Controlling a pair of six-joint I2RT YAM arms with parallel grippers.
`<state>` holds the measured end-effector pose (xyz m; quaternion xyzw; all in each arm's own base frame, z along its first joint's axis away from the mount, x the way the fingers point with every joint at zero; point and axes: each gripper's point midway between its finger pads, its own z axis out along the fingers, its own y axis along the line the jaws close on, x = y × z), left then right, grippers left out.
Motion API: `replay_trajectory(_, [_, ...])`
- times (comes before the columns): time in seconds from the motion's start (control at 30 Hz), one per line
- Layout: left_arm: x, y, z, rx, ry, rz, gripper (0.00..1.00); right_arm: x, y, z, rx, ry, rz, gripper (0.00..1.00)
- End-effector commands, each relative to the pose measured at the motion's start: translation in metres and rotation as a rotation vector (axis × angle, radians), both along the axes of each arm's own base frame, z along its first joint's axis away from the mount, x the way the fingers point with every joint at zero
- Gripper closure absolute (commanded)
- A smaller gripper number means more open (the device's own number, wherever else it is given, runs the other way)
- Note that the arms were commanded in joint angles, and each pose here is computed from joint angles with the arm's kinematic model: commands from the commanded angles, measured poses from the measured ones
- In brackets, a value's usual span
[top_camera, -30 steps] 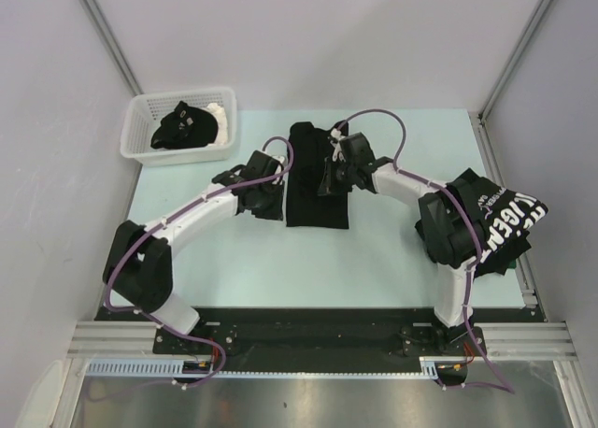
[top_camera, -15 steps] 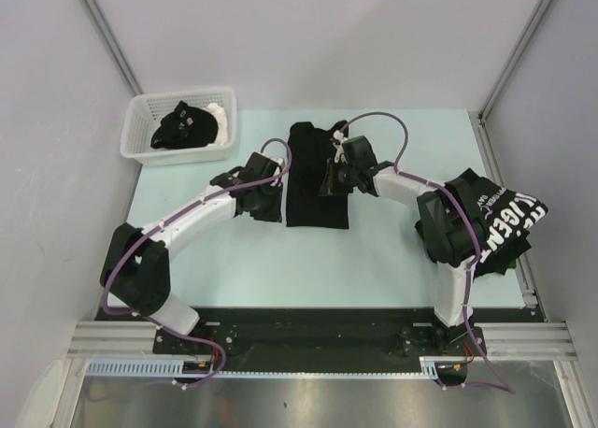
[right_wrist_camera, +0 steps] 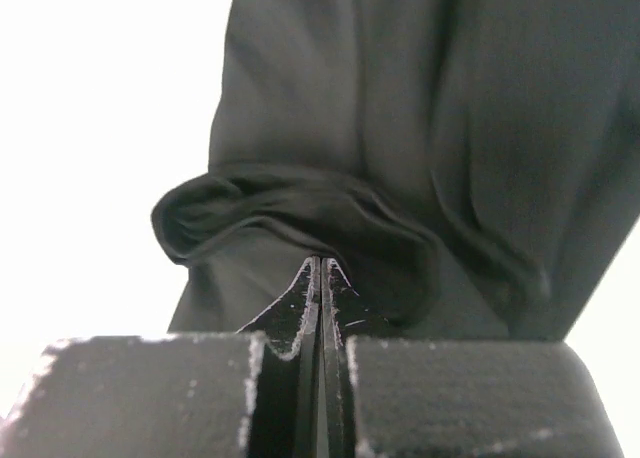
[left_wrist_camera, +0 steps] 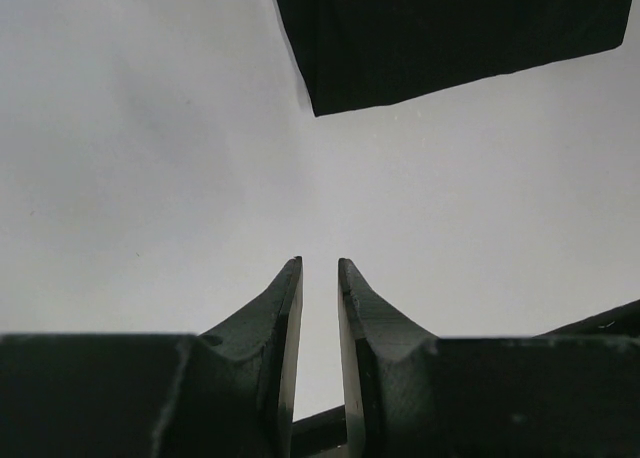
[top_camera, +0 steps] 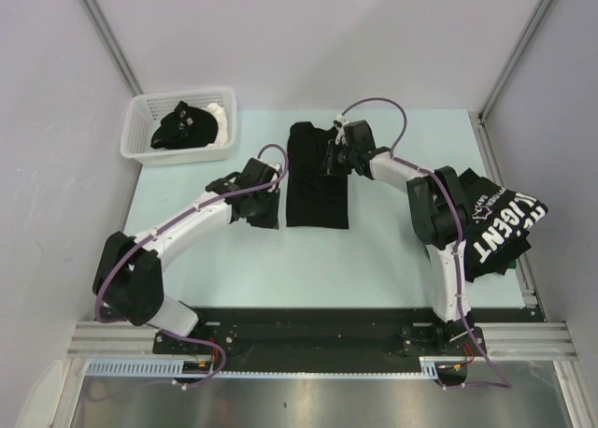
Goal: Fold and stack the t-shirts
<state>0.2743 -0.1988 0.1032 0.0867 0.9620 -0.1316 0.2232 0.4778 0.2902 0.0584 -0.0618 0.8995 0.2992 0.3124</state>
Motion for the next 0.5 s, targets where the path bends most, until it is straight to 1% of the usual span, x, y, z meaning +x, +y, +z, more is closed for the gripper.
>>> replay_trajectory(0.0, [-0.006, 0.001, 0.008, -0.011, -0.019, 0.014, 0.76, 0.027, 0.014, 0.03, 0.019, -0.094, 0.022, 1.0])
replay_trajectory(0.17, [-0.011, 0.002, 0.006, -0.007, -0.015, 0.014, 0.75, 0.042, 0.014, 0.033, 0.022, -0.115, 0.015, 1.0])
replay_trajectory(0.23, [-0.013, 0.002, 0.006, -0.009, -0.015, 0.015, 0.75, 0.044, 0.011, 0.028, 0.018, -0.102, 0.013, 1.0])
replay_trajectory(0.37, [-0.015, 0.002, 0.006, -0.008, -0.015, 0.012, 0.75, 0.038, 0.007, 0.02, -0.001, -0.085, 0.015, 1.0])
replay_trajectory(0.47, [-0.014, 0.0, 0.005, -0.016, -0.017, 0.013, 0.75, 0.033, -0.002, 0.028, -0.023, -0.096, -0.006, 1.0])
